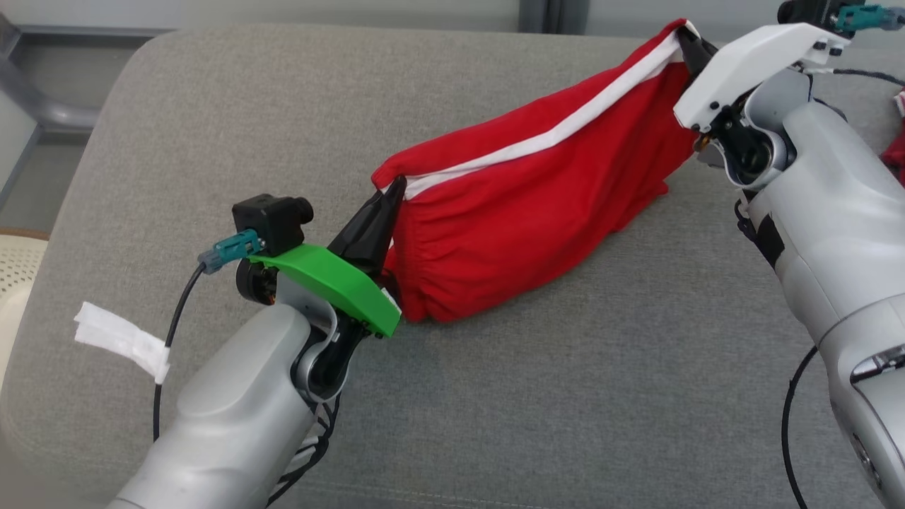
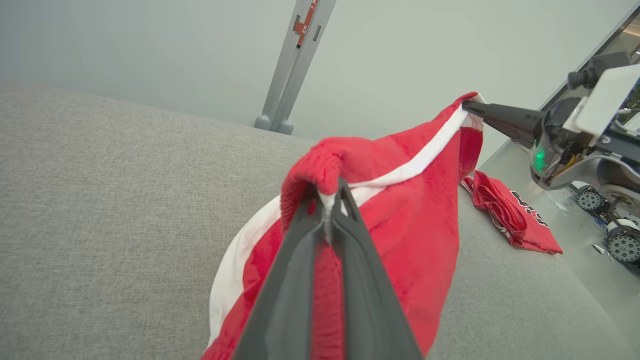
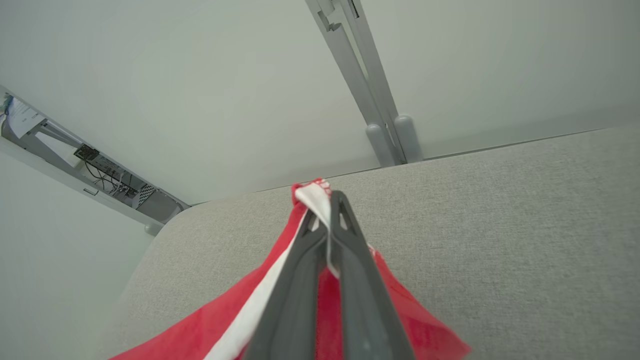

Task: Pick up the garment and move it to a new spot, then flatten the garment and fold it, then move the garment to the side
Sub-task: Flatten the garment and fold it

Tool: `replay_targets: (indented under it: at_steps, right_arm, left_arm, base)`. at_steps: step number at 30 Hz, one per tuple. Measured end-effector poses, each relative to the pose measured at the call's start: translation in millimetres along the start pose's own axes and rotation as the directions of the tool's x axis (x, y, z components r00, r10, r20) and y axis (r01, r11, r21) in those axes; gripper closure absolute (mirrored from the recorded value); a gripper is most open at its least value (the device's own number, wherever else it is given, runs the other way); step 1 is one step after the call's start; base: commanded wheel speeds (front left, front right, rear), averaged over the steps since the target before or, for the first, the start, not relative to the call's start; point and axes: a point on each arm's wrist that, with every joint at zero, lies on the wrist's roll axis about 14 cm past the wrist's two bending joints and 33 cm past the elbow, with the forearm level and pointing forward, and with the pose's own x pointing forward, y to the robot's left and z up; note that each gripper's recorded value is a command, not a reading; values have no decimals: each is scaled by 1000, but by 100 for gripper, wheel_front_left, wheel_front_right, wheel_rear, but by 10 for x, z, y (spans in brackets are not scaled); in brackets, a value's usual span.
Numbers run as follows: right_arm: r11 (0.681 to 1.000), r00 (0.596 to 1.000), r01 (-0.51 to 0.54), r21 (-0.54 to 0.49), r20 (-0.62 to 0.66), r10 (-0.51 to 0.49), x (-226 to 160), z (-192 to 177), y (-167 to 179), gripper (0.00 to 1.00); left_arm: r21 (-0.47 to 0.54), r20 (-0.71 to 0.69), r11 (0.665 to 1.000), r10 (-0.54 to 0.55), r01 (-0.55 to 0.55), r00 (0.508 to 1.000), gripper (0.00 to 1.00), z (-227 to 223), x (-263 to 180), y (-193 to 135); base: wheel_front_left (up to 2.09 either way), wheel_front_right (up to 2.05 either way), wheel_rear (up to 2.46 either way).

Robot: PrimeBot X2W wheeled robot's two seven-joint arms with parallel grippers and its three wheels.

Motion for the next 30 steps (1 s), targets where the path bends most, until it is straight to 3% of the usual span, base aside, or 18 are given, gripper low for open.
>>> replay_targets:
  at_steps: [7, 16, 17, 18, 19, 30]
  right_arm:
    - [998, 993, 31, -55, -115, -37, 404, -478, -128, 100]
    - [997, 980, -2, -83, -198, -14, 686, -921, -113, 99]
    - [996, 979, -3, -84, -202, -14, 702, -958, -121, 25]
    - [996, 978, -3, -86, -207, -15, 712, -992, -133, 0]
    - [996, 977, -1, -86, -212, -17, 713, -1020, -145, 0]
    - [986, 979, 8, -168, -200, -42, 431, -986, -209, 0]
  left_arm:
    - [-28, -54, 997, 70, -71, 996, 100, -186, 99, 283]
    - [-39, -87, 990, 129, -133, 988, 99, -336, 35, 511]
    - [-39, -90, 989, 136, -139, 987, 51, -344, 25, 535]
    - [-38, -93, 989, 142, -146, 986, 4, -358, 11, 556]
    - [-38, -95, 988, 146, -150, 985, 0, -367, -1, 568]
    - [41, -3, 980, 194, -194, 981, 0, -97, -347, 689]
  base:
    - [0, 0, 0]
    - [0, 0, 0]
    - [0, 0, 0]
    - [0, 0, 0]
    - [0, 0, 0]
    - [0, 0, 0]
